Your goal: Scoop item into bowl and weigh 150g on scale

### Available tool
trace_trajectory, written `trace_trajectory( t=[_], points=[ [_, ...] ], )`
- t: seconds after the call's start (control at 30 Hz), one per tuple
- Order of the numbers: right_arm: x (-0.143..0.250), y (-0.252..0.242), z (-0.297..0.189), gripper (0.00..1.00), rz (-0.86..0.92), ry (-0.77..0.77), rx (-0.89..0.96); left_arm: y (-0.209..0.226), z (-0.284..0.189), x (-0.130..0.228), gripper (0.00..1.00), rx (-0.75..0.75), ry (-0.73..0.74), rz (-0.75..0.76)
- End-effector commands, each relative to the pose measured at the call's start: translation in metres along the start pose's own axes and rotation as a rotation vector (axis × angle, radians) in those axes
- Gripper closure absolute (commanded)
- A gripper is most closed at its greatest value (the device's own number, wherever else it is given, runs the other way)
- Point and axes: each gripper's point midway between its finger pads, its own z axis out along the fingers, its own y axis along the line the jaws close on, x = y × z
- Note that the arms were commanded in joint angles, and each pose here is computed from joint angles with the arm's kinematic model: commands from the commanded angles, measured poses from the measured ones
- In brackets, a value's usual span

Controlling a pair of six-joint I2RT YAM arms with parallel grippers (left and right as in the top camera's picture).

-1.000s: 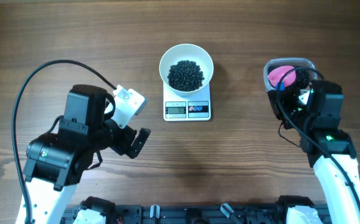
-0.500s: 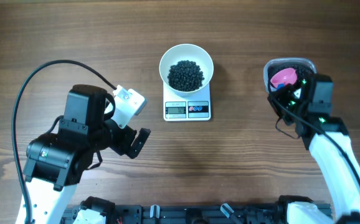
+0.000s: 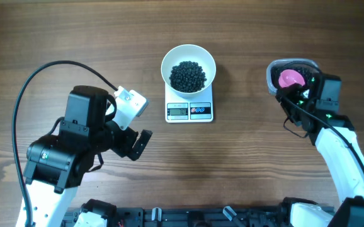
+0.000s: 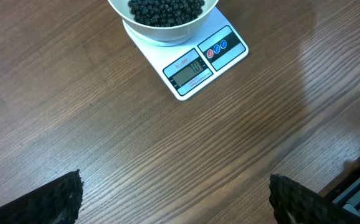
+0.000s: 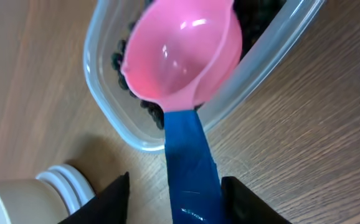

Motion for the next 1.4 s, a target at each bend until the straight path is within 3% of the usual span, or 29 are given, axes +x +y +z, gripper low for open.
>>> trace_trajectory(
  t=[0.0, 0.13, 0.2, 0.33, 0.47, 0.67, 0.83, 1.03, 1.37],
  points=[
    [-0.023, 0.007, -0.016, 0.43, 0.052, -0.107, -0.001, -0.001, -0.005, -0.007, 0.0, 0.008, -0.026, 0.019],
    [-0.026, 0.001, -0.017, 0.36, 0.205, -0.133, 0.02, -0.001, -0.005, -0.007, 0.0, 0.008, -0.026, 0.019],
    [-0.023, -0.004, -0.017, 0.23, 0.274, -0.125, 0.037, -0.001, -0.005, -0.007, 0.0, 0.008, -0.026, 0.019],
    [-0.02, -0.016, -0.031, 0.17, 0.379, -0.149, 0.084, -0.001, -0.005, -0.007, 0.0, 0.008, -0.026, 0.019],
    [-0.024, -0.006, -0.069, 0.0, 0.574, -0.228, 0.0, -0.001, -0.005, -0.007, 0.0, 0.008, -0.026, 0.019],
    [0.016, -0.016, -0.055, 0.0, 0.922, -0.239, 0.051, -0.001, -0.005, -0.007, 0.0, 0.008, -0.026, 0.019],
    [0.043, -0.002, -0.042, 0.05, 0.86, -0.358, 0.058, -0.001, -0.005, -0.007, 0.0, 0.008, -0.026, 0.019],
    [0.063, 0.004, -0.036, 0.1, 0.812, -0.298, 0.076, -0.001, -0.005, -0.007, 0.0, 0.008, -0.026, 0.019],
    [0.071, -0.018, -0.039, 0.09, 0.702, -0.295, 0.188, -0.001, -0.005, -0.007, 0.0, 0.008, -0.026, 0.019]
  ],
)
